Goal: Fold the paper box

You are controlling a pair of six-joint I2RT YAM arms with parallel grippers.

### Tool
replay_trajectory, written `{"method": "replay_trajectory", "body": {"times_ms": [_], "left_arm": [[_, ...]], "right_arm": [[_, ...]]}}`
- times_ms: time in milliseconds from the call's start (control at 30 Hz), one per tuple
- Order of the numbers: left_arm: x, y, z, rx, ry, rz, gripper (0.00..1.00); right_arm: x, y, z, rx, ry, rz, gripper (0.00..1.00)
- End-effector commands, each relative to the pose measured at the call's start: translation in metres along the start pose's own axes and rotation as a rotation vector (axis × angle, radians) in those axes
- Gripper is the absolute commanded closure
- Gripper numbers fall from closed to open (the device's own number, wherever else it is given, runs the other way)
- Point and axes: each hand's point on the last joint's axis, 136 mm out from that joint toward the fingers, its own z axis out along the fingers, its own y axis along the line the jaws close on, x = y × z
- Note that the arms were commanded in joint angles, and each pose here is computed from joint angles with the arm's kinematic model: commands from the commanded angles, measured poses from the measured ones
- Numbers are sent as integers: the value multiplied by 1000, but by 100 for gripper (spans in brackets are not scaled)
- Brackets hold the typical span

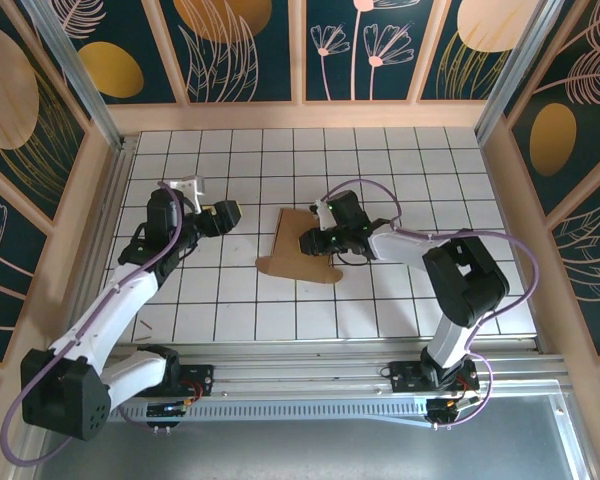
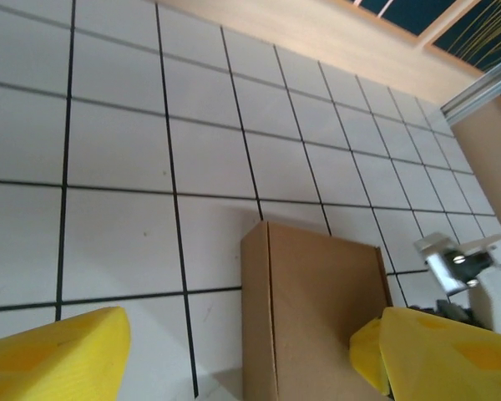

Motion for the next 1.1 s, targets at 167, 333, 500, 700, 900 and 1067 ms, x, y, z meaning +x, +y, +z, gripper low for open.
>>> {"method": "replay_trajectory", "body": {"times_ms": [167, 333, 500, 700, 900, 1067], "left_arm": [[34, 4, 25, 53, 129, -61, 18], [48, 0, 47, 107, 215, -106, 14], [65, -15, 74, 186, 307, -133, 12], [85, -25, 105, 277, 379, -188, 1], [95, -23, 130, 298, 426, -176, 1], [117, -25, 144, 337, 529, -190, 1]], "right_arm": [[-51, 11, -102, 130, -352, -170, 42], [-44, -45, -118, 39, -310, 150, 1], [-31, -52, -94, -21, -269, 312, 1], [-16, -53, -57, -77, -238, 460, 4], [-8, -64, -23, -39, -202, 544, 30], [0, -74, -12, -26, -192, 566, 49]]}}
